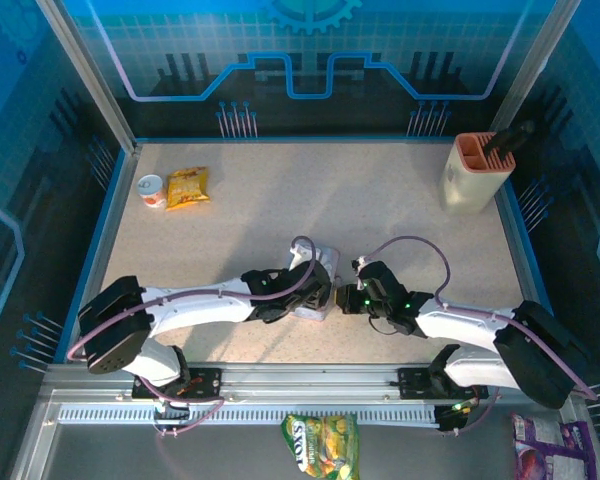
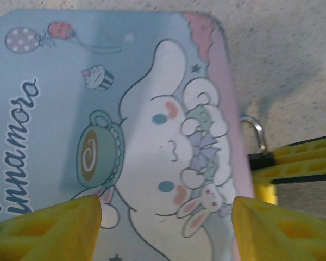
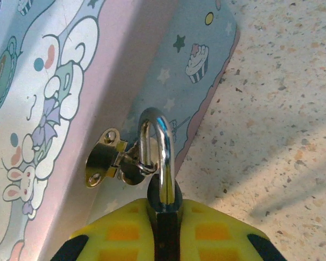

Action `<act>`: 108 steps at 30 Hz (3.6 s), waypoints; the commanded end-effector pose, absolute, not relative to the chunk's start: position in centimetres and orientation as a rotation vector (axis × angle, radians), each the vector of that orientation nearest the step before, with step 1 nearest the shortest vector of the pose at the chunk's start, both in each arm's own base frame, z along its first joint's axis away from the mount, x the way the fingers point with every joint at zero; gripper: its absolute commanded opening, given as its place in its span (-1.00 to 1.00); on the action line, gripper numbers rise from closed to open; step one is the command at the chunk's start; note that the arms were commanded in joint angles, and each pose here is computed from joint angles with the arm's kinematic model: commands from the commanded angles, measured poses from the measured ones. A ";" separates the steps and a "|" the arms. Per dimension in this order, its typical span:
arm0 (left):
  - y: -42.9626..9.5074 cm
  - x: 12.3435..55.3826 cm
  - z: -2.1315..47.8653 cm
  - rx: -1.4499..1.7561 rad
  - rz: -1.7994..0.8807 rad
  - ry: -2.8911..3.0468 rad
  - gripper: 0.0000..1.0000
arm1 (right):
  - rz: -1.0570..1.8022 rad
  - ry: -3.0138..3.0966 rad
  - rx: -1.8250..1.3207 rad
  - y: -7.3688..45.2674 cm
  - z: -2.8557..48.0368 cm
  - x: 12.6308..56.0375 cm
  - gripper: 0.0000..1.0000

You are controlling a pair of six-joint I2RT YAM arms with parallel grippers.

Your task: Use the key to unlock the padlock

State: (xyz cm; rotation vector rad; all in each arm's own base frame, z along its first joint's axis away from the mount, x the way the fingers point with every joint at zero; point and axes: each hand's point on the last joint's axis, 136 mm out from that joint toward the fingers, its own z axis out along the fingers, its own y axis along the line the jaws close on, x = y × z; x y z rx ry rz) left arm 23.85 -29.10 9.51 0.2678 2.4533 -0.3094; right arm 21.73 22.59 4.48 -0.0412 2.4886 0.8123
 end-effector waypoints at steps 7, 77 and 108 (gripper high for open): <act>-26.7 22.9 5.0 0.213 -0.261 2.569 0.30 | 0.827 2.533 0.021 22.3 3.3 22.0 -0.87; -12.4 19.3 15.1 0.071 -0.468 1.969 0.50 | 0.596 2.659 0.048 10.7 7.2 24.0 -0.76; -9.1 20.7 15.6 -0.050 -0.223 1.984 0.66 | 0.538 2.634 0.130 9.5 10.1 23.6 0.00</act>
